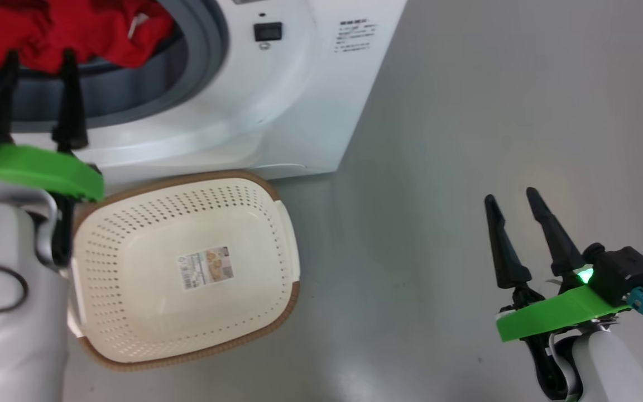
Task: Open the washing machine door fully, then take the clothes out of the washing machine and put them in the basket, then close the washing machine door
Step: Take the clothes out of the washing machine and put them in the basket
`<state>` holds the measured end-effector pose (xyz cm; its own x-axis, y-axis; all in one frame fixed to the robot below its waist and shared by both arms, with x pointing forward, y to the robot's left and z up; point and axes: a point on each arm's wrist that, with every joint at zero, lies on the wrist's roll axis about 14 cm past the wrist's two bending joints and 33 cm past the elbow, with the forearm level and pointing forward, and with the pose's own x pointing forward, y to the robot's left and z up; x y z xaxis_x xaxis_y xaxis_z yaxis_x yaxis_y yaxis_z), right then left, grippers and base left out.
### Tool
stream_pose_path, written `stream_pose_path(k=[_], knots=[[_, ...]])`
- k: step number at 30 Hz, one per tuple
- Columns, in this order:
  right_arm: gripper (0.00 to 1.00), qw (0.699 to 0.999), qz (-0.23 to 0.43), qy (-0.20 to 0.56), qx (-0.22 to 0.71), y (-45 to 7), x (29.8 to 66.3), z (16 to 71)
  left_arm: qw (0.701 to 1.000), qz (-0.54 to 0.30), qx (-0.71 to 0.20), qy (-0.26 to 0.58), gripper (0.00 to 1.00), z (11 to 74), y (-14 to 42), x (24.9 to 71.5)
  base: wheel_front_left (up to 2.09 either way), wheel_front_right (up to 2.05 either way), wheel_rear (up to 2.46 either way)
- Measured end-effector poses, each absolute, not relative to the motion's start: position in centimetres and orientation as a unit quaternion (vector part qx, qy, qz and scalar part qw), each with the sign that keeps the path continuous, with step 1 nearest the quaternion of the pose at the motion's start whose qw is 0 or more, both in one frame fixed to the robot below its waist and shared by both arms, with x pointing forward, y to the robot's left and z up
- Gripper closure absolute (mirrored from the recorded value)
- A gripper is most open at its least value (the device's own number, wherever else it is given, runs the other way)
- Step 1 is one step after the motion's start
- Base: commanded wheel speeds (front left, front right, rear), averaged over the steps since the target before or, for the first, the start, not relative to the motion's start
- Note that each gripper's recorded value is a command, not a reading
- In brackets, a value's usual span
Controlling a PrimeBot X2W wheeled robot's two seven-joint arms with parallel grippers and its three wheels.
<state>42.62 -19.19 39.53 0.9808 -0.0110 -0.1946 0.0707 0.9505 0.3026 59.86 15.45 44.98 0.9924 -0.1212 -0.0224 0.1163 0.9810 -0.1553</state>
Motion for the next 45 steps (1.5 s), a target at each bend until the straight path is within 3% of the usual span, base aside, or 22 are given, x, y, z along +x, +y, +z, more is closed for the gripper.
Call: stream_pose_path(k=[17,43,44,45], knots=[[0.00,0.978,-0.035,0.124,0.165,-19.8,42.7,37.1,0.993,-0.068,-0.072,0.059,0.00,41.7,14.0,66.5,0.00,0.00,0.00],[0.00,0.977,-0.054,0.130,0.162,-21.2,42.8,36.5,0.985,-0.089,-0.047,0.142,0.00,36.5,12.0,69.0,0.00,0.00,0.00],[0.00,0.977,-0.055,0.130,0.162,-21.2,42.8,36.5,0.985,-0.088,-0.046,0.144,0.10,36.5,12.0,69.1,0.00,0.00,0.00],[0.00,0.977,-0.055,0.129,0.162,-21.2,42.8,36.5,0.984,-0.088,-0.045,0.145,0.49,36.5,12.1,69.1,0.00,0.00,0.00]])
